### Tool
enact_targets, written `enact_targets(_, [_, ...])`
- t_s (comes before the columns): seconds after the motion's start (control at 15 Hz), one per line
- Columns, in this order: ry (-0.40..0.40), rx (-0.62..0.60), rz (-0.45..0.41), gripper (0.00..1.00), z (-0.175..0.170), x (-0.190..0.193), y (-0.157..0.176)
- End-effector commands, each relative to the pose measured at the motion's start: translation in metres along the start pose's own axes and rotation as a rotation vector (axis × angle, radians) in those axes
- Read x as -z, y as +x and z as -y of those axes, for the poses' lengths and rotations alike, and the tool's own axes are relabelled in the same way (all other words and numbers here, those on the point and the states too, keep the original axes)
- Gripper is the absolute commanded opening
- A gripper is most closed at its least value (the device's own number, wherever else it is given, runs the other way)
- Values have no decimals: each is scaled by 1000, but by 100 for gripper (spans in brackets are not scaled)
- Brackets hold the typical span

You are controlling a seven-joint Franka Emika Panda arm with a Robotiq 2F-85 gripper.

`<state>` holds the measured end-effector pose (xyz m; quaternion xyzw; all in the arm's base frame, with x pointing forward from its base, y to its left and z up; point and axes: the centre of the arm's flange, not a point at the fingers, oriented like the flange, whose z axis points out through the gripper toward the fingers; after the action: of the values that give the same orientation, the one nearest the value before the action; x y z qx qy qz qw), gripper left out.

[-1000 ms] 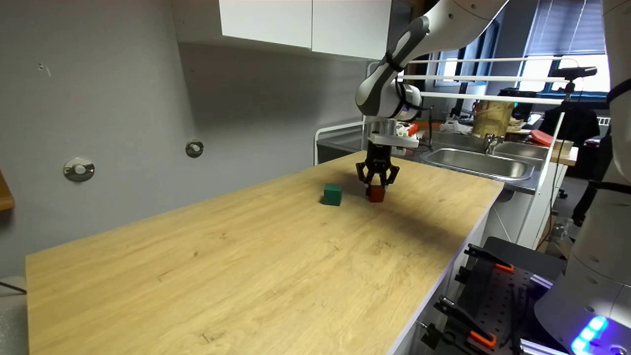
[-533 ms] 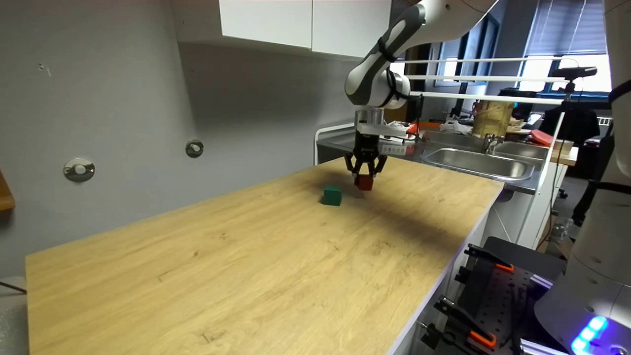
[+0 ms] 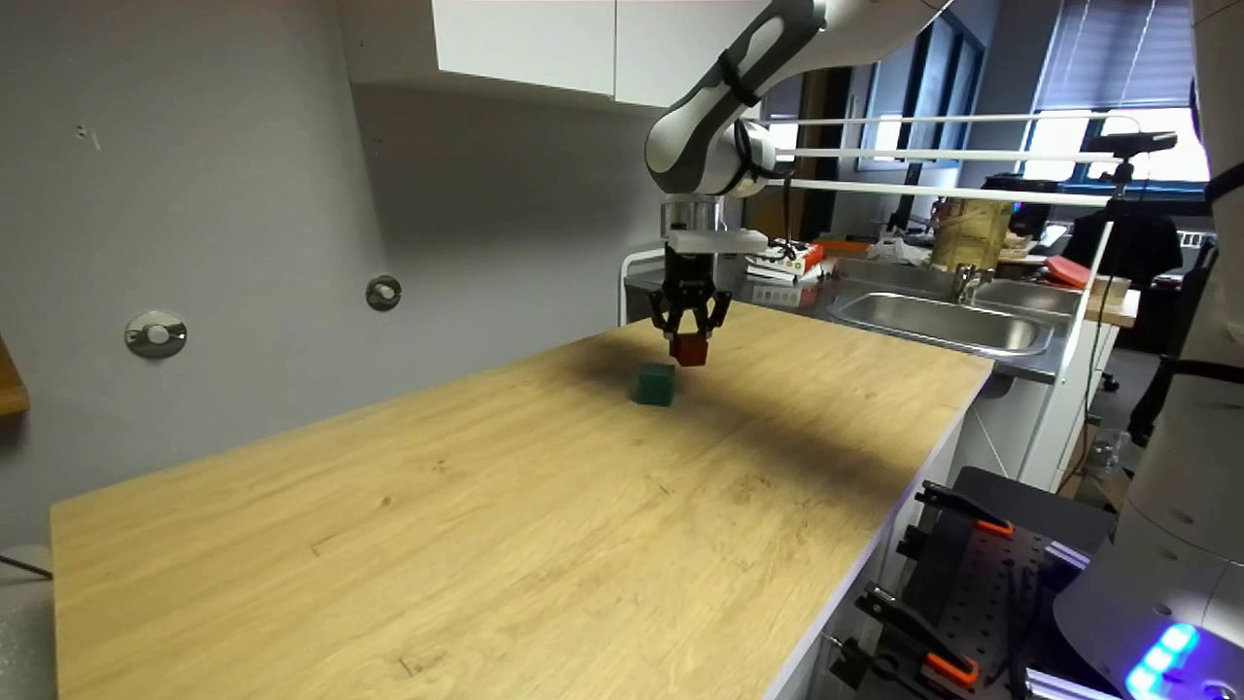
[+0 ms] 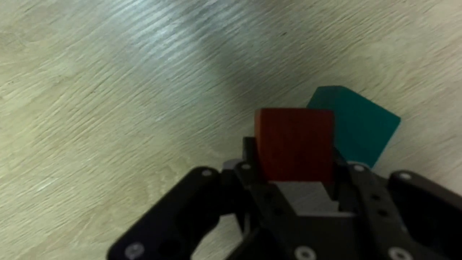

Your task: Put the orange block on the green block

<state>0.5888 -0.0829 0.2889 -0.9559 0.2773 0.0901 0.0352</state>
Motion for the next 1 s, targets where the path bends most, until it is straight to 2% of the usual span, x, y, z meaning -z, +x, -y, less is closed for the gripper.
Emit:
enact_targets(0.0, [-41,25,8,19,28,7,-4])
enact_targets(0.47, [-93,93,9,19,70,2,-12])
enact_targets(0.93, [-116,91,38,19,72,-12,-2])
